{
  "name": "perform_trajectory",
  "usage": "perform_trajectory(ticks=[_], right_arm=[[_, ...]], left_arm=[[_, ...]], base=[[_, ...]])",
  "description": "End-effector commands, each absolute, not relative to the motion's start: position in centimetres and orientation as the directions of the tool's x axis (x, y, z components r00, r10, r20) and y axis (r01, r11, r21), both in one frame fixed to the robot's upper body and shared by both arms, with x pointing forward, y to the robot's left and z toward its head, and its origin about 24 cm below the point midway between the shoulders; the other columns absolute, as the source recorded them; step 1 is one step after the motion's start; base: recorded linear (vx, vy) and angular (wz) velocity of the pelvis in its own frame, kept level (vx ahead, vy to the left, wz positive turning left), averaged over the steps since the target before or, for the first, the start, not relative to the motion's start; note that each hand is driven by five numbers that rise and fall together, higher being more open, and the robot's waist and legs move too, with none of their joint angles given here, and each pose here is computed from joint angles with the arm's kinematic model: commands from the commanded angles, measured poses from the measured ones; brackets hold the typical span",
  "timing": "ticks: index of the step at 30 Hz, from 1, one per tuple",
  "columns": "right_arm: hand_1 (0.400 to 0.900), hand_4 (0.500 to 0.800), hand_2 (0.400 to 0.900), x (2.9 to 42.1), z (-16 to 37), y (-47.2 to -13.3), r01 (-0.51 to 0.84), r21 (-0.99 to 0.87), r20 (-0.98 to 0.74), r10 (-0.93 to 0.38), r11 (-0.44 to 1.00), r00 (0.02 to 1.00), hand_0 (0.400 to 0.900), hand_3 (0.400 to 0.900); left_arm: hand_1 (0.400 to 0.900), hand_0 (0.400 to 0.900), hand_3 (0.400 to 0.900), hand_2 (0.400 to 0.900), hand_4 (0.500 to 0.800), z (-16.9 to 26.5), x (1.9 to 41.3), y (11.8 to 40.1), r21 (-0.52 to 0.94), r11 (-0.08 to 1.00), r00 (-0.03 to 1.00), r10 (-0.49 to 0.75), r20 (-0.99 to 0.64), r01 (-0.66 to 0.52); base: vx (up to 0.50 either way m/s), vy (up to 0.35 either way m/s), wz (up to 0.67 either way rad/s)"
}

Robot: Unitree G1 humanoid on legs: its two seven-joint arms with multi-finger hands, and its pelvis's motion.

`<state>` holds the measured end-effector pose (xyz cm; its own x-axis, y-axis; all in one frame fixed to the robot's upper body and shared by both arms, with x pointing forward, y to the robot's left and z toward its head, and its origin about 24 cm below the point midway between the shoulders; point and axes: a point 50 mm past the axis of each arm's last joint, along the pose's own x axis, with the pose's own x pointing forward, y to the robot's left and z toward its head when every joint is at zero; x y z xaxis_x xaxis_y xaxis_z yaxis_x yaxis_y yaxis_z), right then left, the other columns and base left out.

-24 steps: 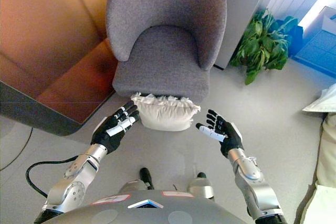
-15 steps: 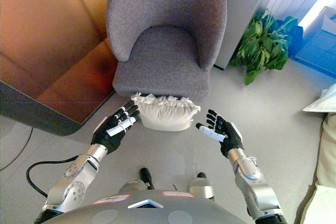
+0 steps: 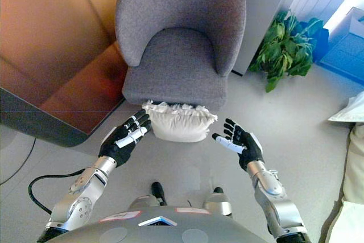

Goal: Pick up the pillow and put it on the sofa.

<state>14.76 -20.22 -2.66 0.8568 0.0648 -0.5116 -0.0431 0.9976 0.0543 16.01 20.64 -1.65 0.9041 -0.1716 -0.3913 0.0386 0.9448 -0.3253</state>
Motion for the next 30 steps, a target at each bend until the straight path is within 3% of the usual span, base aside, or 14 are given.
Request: perform_trajectory(ticks=[1,16,21,30], right_arm=[[0.9,0.8,0.9,18.1,1.5,-20.4,-0.074,0.004,-0.261,0.072,0.997,0.963,0.9,0.9],[0.9,0.8,0.9,19.5,2.8,-21.2,-0.147,-0.114,-0.201,0.122,0.983,0.972,0.9,0.9],[0.9,0.8,0.9,19.2,2.7,-22.1,-0.143,-0.126,-0.214,0.114,0.982,0.97,0.9,0.9],[0.9,0.8,0.9,17.2,2.3,-22.8,-0.138,-0.146,-0.245,0.099,0.98,0.964,0.9,0.9]], left_arm=[[0.9,0.9,0.9,0.9,0.8,1.8,18.7,21.6,-0.281,0.954,0.966,-0.164,-0.199,0.104],[0.9,0.9,0.9,0.9,0.8,1.7,18.3,22.3,-0.334,0.942,0.978,-0.09,-0.188,0.022],[0.9,0.9,0.9,0.9,0.8,1.1,17.7,21.6,-0.351,0.933,0.969,-0.153,-0.193,0.078],[0.9,0.9,0.9,0.9,0.8,0.4,16.7,21.4,-0.391,0.919,0.968,-0.143,-0.206,0.053]], base=[[0.014,-0.062,0.03],[-0.007,-0.101,-0.11],[0.084,-0.091,-0.01],[0.235,0.15,-0.12]])
